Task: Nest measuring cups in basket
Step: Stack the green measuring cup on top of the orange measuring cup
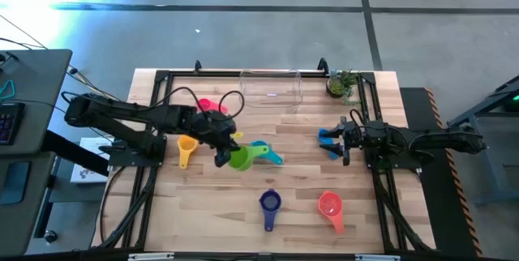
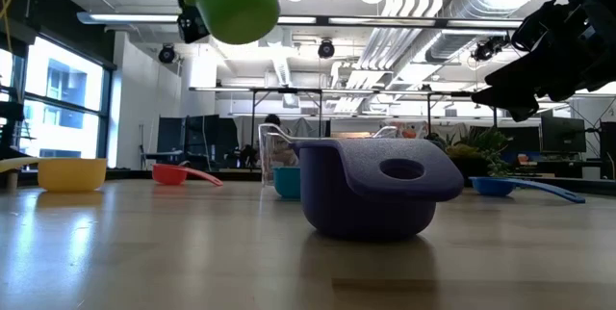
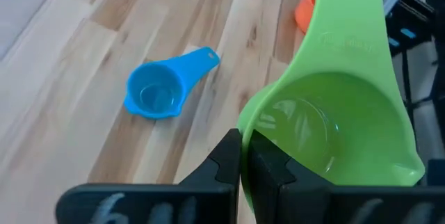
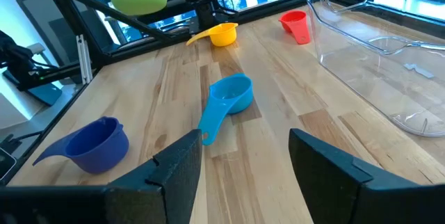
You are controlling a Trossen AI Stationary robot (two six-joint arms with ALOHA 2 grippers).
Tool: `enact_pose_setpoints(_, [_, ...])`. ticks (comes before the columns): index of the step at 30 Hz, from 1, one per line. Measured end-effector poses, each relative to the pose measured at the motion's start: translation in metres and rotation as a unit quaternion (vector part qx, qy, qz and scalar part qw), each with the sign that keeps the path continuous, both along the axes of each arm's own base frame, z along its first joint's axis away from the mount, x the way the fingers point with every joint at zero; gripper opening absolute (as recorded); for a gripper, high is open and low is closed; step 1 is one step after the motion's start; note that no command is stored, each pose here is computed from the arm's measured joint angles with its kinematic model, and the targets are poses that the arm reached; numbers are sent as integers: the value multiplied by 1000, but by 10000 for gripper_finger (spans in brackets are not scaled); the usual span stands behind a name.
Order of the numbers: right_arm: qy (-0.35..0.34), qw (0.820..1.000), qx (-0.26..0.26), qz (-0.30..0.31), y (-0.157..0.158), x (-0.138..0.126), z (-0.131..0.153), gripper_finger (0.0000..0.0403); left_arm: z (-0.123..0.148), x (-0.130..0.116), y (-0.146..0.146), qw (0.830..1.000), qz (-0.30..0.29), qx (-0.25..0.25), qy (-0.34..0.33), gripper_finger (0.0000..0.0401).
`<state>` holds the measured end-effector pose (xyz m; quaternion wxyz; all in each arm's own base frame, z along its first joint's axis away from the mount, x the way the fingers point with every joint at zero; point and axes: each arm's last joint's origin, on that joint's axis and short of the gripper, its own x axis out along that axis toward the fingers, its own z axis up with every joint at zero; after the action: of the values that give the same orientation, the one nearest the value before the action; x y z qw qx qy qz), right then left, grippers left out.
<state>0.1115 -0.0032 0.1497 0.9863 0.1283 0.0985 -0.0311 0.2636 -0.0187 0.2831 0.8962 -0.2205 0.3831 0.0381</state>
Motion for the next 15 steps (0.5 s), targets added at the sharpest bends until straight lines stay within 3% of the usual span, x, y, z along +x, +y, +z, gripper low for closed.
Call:
enact_pose_setpoints(6, [0,1000,-13,3,0,0,0,209,-3,-4,0,997,51,-47,38,5])
enact_pose_setpoints(8, [-1,1000,21,-4,0,0,0,209,-5,-6,-1,994,67,-62,52,5])
enact_pose_setpoints(12, [-14,990,140,-31,0,0,2,209,-7,-9,-5,990,88,-84,75,5])
enact_pose_setpoints(15, [-22,984,169,-55,-1,0,2,209,-10,-13,-10,985,100,-96,99,5])
